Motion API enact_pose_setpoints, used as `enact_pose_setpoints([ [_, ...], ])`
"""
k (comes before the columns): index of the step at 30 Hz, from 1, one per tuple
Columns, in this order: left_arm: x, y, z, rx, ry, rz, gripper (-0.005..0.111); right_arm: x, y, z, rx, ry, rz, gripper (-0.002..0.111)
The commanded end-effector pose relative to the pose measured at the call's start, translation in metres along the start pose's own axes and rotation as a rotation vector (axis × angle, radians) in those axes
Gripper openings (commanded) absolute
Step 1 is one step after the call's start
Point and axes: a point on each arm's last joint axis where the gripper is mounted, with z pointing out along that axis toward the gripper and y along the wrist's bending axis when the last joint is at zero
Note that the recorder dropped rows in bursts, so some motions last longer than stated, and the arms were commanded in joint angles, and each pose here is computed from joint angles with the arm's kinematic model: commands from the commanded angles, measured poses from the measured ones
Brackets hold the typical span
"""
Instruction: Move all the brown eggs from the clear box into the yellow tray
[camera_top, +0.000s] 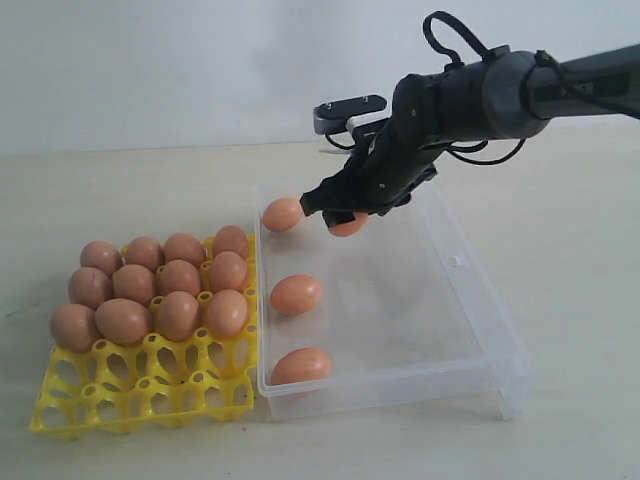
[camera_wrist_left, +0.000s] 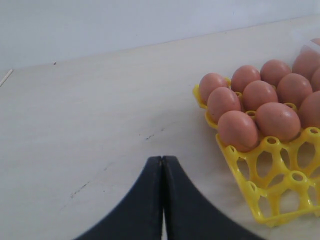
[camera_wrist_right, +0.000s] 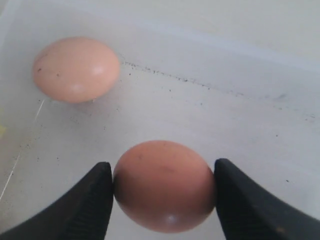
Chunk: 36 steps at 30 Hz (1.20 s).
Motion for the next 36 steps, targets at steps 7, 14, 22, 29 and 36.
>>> enact_pose_setpoints([
  [7, -0.002, 0.000, -0.001, 0.005, -0.016, -0.006, 0.000, 0.003, 0.014, -0.047, 0.003, -0.063, -0.103, 0.000],
  [14, -0.002, 0.000, -0.001, 0.005, -0.016, -0.006, 0.000, 0.016, 0.054, -0.071, -0.029, -0.073, -0.246, 0.000],
  [22, -0.002, 0.000, -0.001, 0.005, -0.016, -0.006, 0.000, 0.038, 0.106, -0.090, -0.091, -0.112, -0.394, 0.000],
  [29, -0.002, 0.000, -0.001, 0.005, -0.016, -0.006, 0.000, 0.040, 0.113, -0.094, -0.087, -0.118, -0.435, 0.000],
  [36, -0.002, 0.000, -0.001, 0.005, -0.016, -0.006, 0.000, 0.040, 0.112, -0.094, -0.082, -0.109, -0.440, 0.000],
])
